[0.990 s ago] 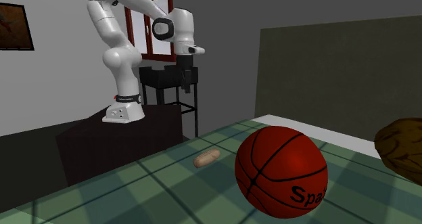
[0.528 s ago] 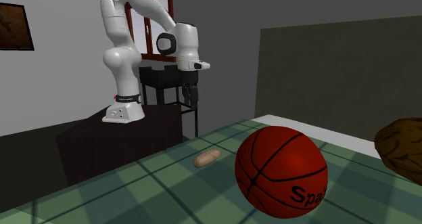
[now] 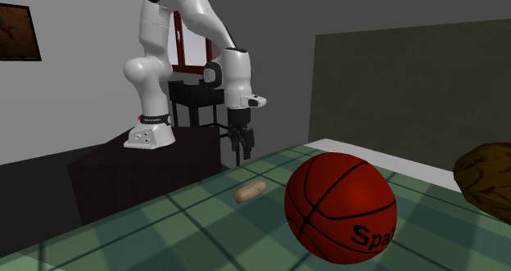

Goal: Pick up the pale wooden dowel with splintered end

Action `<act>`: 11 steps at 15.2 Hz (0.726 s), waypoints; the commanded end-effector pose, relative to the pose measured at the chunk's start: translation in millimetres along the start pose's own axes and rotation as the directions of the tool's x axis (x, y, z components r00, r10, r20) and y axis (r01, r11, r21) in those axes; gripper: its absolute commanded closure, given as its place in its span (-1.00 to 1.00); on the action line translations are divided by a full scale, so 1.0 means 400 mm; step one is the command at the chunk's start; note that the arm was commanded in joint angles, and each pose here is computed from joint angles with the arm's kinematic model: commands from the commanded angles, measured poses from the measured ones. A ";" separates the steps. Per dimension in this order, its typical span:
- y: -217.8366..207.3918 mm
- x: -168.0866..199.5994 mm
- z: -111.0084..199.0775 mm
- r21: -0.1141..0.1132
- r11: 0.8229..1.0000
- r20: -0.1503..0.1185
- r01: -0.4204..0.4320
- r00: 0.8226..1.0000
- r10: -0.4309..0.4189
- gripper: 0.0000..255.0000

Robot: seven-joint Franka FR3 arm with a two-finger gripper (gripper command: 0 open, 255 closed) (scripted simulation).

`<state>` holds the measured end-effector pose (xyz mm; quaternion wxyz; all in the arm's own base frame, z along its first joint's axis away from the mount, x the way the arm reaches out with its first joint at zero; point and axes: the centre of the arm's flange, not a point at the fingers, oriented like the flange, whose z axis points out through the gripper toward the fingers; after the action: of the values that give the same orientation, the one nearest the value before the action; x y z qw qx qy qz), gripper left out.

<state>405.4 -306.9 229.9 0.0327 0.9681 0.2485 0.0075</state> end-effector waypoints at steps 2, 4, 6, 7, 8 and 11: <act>0.065 -0.009 0.070 -0.012 0.999 -0.003 0.039 0.999 -0.039 -1.00; 0.111 -0.006 0.114 -0.019 0.998 -0.004 0.063 0.998 -0.063 -1.00; 0.158 -0.003 0.157 -0.027 0.996 -0.006 0.088 0.996 -0.088 -1.00; 0.169 -0.002 0.167 -0.029 0.995 -0.006 0.093 0.996 -0.094 -1.00; 0.168 -0.002 0.180 -0.029 0.995 -0.006 0.093 0.996 -0.094 -1.00; 0.165 -0.002 0.220 -0.029 0.995 -0.006 0.093 0.996 -0.094 -1.00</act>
<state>438.8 -369.8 152.8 0.0458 0.9549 0.2932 0.0128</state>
